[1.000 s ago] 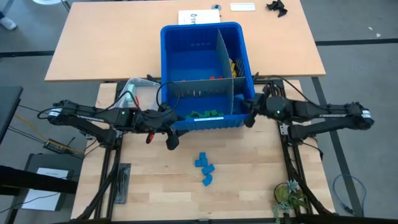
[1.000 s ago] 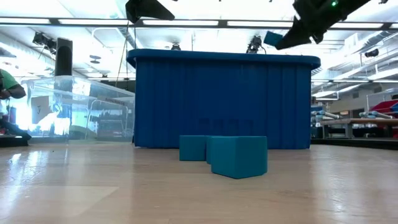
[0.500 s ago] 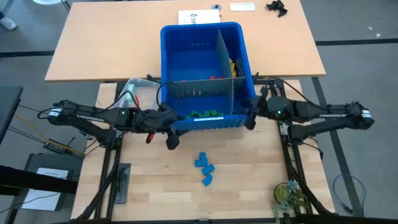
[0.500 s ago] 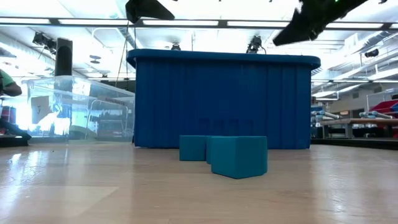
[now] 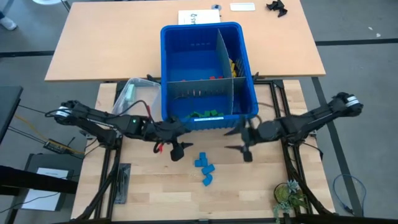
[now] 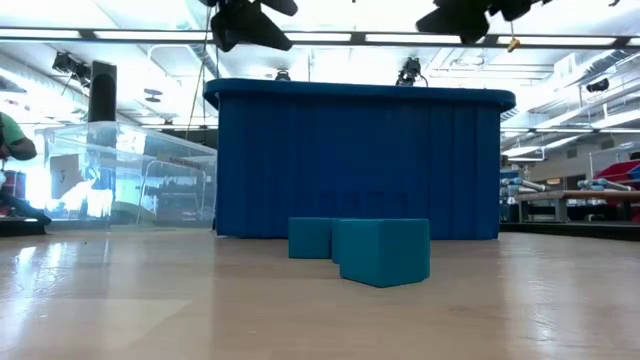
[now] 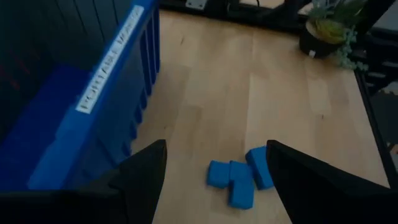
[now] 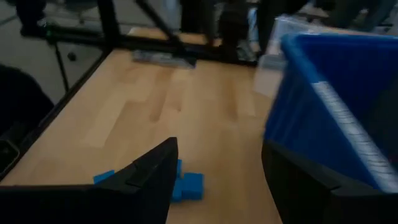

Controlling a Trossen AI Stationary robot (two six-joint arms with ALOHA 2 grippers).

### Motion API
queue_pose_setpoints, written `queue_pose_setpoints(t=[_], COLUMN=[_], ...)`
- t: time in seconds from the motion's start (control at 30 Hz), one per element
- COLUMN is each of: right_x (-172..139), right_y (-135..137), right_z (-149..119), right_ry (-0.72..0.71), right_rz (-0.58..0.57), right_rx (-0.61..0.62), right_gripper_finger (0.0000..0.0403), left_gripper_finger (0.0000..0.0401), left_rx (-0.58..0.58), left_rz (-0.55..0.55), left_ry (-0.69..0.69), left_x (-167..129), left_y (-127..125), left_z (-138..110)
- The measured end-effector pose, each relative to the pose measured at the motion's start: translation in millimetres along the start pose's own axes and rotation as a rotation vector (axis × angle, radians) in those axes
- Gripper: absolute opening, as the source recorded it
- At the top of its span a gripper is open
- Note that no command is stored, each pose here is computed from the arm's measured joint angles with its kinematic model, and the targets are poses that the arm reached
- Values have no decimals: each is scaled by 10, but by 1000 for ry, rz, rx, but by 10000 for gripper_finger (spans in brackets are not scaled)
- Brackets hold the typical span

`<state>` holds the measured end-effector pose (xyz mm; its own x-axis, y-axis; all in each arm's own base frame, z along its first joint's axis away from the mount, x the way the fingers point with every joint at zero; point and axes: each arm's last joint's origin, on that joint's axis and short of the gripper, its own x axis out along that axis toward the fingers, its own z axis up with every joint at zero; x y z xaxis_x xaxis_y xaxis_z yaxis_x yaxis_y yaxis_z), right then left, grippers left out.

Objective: Sort blocks
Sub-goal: Put the blue block into the blue bin

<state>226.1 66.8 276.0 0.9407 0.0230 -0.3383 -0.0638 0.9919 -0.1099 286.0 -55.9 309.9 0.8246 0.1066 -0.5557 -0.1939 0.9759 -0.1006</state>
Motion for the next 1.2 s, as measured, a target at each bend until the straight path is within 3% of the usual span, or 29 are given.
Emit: queue_pose_setpoints(t=[0.37, 0.63, 0.8, 1.2], right_x=[601, 799, 851, 865], right_y=[387, 471, 491, 500], right_z=[-302, -452, -489, -487], right_ry=[53, 73, 72, 62], right_rz=[54, 57, 57, 55], right_rx=[-61, -58, -46, 68], right_gripper_finger=[229, 229, 229, 229], left_gripper_finger=[284, 284, 284, 285], left_rx=[26, 6, 6, 354], left_rz=[46, 88, 55, 35], left_ry=[59, 70, 70, 191], left_x=[-65, 25, 128, 586], left_y=[-222, -274, -309, -337], left_z=[-175, -234, -239, -437])
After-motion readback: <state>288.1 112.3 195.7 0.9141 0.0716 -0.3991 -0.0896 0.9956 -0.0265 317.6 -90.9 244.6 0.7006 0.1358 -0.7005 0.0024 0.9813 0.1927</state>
